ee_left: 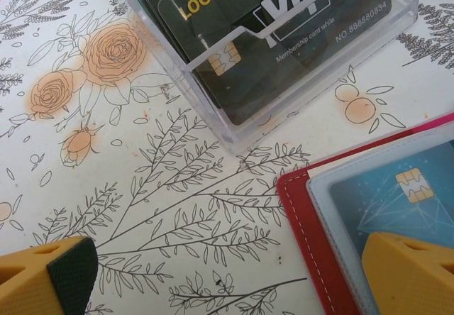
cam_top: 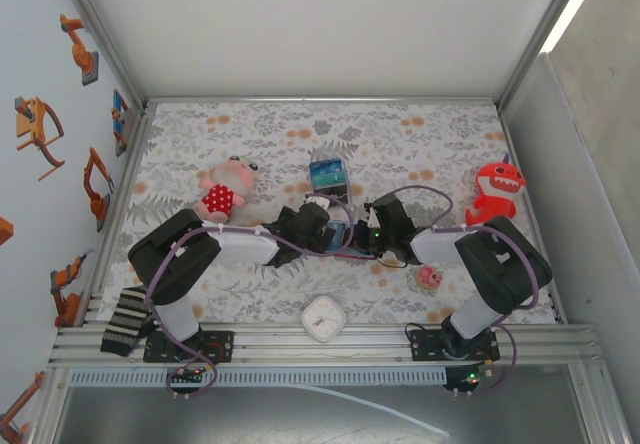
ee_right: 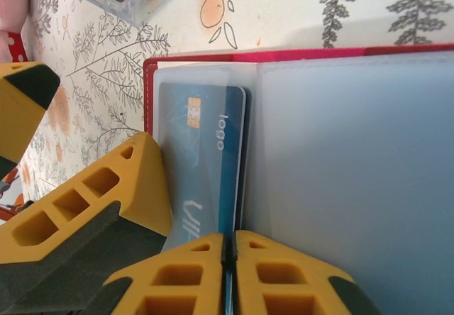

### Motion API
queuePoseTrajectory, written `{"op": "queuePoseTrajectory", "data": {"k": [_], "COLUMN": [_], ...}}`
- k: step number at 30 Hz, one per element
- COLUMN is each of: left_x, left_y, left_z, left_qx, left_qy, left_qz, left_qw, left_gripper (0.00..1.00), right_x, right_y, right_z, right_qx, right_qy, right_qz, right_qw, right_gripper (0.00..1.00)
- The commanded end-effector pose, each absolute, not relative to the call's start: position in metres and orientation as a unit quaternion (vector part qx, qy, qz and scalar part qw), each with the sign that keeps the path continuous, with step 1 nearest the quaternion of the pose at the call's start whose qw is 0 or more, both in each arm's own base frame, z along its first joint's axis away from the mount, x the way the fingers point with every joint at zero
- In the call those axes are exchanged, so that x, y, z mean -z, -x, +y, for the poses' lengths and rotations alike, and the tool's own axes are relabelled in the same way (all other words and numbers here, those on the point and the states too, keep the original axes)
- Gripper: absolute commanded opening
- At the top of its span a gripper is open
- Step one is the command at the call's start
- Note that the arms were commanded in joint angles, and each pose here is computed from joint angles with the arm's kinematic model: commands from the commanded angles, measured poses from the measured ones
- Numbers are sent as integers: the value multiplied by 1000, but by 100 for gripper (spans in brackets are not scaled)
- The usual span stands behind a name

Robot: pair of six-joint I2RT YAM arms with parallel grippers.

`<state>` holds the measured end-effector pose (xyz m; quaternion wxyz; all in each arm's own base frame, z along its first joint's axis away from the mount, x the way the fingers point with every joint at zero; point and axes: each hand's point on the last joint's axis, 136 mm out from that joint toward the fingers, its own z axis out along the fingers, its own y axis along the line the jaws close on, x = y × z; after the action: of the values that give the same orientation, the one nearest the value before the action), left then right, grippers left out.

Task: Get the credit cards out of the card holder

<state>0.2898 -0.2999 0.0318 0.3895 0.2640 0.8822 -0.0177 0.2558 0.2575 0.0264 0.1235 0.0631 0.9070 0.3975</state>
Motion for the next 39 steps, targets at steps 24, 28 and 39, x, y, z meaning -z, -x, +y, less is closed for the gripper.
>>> {"op": "queuePoseTrajectory", "data": {"k": [24, 28, 39], "left_x": [-17, -20, -18], "left_y": [-264, -265, -265], "left_z": [-267, -268, -268], "left_qx": [-37, -35, -36], "left_qy": [-284, -286, -286], "left_qz": [899, 896, 897], "left_qw": [333, 338, 335], "left_gripper": [97, 97, 97], "right_x": [-23, -27, -50], "right_y": [-253, -253, -253], "right_z": [235, 227, 249], "right_qx": [-373, -353, -410], "right_qy": [-53, -48, -23], "right_qz": [917, 924, 902], "right_qw": [131, 136, 136], "right_gripper": [0, 0, 10]}}
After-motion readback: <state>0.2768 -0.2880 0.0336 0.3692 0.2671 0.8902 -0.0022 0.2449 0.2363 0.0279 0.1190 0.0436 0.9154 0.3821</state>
